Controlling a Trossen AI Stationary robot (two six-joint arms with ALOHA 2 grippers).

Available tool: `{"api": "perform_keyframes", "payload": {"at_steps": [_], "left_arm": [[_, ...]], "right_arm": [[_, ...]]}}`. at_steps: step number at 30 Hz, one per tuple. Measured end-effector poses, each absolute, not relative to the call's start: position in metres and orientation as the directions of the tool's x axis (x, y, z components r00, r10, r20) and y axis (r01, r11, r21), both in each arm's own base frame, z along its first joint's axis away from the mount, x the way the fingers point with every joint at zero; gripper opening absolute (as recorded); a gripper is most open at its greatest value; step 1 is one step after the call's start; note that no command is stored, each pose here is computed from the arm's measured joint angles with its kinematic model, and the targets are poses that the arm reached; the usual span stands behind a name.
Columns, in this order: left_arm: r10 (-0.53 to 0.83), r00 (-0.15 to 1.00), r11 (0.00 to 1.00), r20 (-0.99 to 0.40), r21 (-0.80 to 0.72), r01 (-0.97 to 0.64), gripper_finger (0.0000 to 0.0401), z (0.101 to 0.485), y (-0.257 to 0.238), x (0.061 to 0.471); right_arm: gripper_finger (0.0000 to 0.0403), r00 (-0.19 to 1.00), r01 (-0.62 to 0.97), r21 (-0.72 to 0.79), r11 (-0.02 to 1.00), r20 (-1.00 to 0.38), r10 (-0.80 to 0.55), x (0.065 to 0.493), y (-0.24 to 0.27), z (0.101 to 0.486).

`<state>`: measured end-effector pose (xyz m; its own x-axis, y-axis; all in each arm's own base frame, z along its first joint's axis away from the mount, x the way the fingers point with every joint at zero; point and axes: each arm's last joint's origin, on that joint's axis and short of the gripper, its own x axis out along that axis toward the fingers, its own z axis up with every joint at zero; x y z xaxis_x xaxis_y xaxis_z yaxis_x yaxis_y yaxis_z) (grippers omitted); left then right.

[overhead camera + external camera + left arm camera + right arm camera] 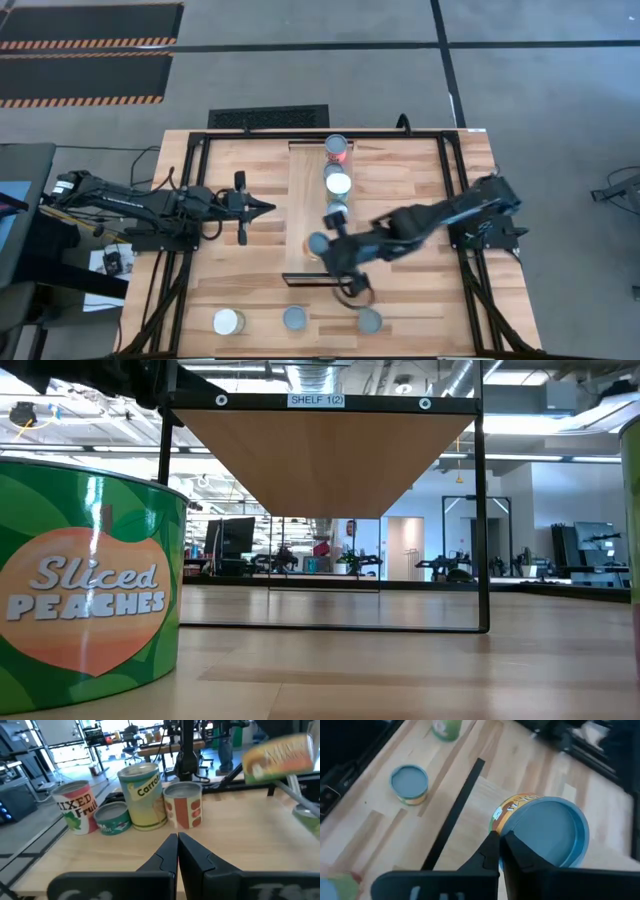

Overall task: Pick and place cans onto a shelf
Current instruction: Put the small yellow can on the shelf aligned with the other small blue can

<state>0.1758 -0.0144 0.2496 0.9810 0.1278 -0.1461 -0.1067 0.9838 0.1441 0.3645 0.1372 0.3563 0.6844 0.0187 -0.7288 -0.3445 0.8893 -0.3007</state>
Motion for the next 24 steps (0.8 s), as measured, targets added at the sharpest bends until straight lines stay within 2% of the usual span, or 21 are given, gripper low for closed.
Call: {"api": "perform_keyframes", "payload": {"at_steps": [6, 12, 24], "left_arm": [[0.134, 0.973, 0.984, -0.188, 0.142, -0.108, 0.0002, 0.245, -0.014, 0.177], [0.134, 0.973, 0.985, -0.187, 0.135, -0.11, 0.0002, 0.245, -0.014, 0.177], [0.098, 0.97, 0.986, -0.223, 0.154, -0.064, 0.0002, 0.241, -0.016, 0.177]], "right_arm": [[0.002, 0.612, -0.415, -0.305, 0.857, -0.791, 0.015, 0.401, 0.128, 0.327], [0.0022, 0.531, -0.433, -0.294, 0.852, -0.847, -0.022, 0.412, 0.124, 0.303], [0.0078, 0.566, -0.406, -0.301, 0.863, -0.824, -0.021, 0.418, 0.118, 0.305]]}}
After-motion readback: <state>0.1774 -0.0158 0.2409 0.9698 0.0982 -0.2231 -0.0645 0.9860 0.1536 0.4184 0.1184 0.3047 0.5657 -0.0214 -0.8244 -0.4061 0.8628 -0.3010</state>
